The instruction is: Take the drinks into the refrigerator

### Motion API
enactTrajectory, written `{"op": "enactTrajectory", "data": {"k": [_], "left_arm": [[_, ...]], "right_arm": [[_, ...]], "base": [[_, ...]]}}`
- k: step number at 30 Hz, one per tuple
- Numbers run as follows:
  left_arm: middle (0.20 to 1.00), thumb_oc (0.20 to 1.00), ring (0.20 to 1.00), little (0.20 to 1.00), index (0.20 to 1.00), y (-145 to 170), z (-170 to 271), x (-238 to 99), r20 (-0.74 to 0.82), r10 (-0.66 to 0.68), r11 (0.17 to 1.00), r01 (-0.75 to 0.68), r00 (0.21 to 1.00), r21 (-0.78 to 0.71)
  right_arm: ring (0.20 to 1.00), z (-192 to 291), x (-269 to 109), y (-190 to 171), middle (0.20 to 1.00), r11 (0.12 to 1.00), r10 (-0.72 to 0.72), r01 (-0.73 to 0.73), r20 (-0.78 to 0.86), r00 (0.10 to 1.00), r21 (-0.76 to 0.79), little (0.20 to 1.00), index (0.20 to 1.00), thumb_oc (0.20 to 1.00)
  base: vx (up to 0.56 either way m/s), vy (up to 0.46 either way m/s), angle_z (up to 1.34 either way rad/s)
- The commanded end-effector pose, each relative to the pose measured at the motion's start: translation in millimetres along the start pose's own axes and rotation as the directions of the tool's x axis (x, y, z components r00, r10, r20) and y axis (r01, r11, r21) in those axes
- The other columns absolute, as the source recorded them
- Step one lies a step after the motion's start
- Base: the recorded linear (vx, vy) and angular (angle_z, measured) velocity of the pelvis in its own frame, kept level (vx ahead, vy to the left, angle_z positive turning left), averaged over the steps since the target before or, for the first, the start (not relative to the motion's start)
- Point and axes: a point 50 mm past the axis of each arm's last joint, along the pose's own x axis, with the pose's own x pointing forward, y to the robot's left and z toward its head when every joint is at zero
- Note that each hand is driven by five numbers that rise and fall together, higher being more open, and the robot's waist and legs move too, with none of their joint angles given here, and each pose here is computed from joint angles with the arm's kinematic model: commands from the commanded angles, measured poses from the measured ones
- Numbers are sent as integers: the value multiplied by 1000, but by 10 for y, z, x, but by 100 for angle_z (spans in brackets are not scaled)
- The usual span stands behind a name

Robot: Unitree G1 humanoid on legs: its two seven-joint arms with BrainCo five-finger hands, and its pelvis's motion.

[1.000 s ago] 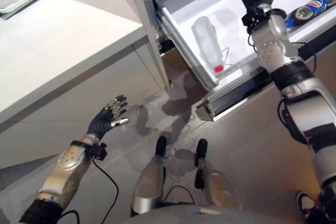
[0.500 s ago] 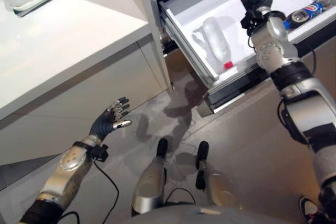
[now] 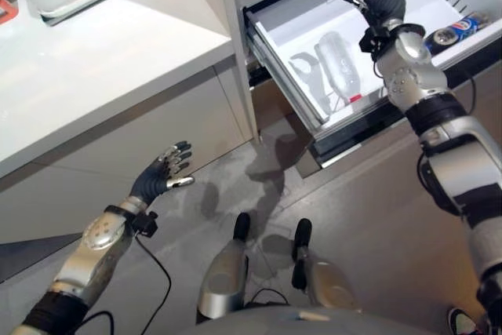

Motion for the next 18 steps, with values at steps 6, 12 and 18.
{"op": "enactTrajectory", "data": {"k": [6, 12, 18], "left_arm": [[1000, 1000, 1000, 1000, 1000, -13, -162, -149, -17, 51, 997, -52, 999, -51], [1000, 1000, 1000, 1000, 1000, -41, -270, -257, -15, 110, 989, -111, 994, -100], [1000, 1000, 1000, 1000, 1000, -82, -328, -294, 20, 177, 974, -172, 984, -149]], "right_arm": [[1000, 225, -328, -81, 1000, 992, 123, -115, 168, 978, -56, 1000, 1000, 1000], [1000, 117, -943, -287, 1000, 990, 140, -144, 269, 953, -4, 1000, 1000, 1000], [1000, 32, -1653, -556, 1000, 997, 62, -47, 316, 947, -56, 1000, 1000, 1000]], "base": [[62, 35, -1], [69, 62, -28], [40, 38, -24]]}}
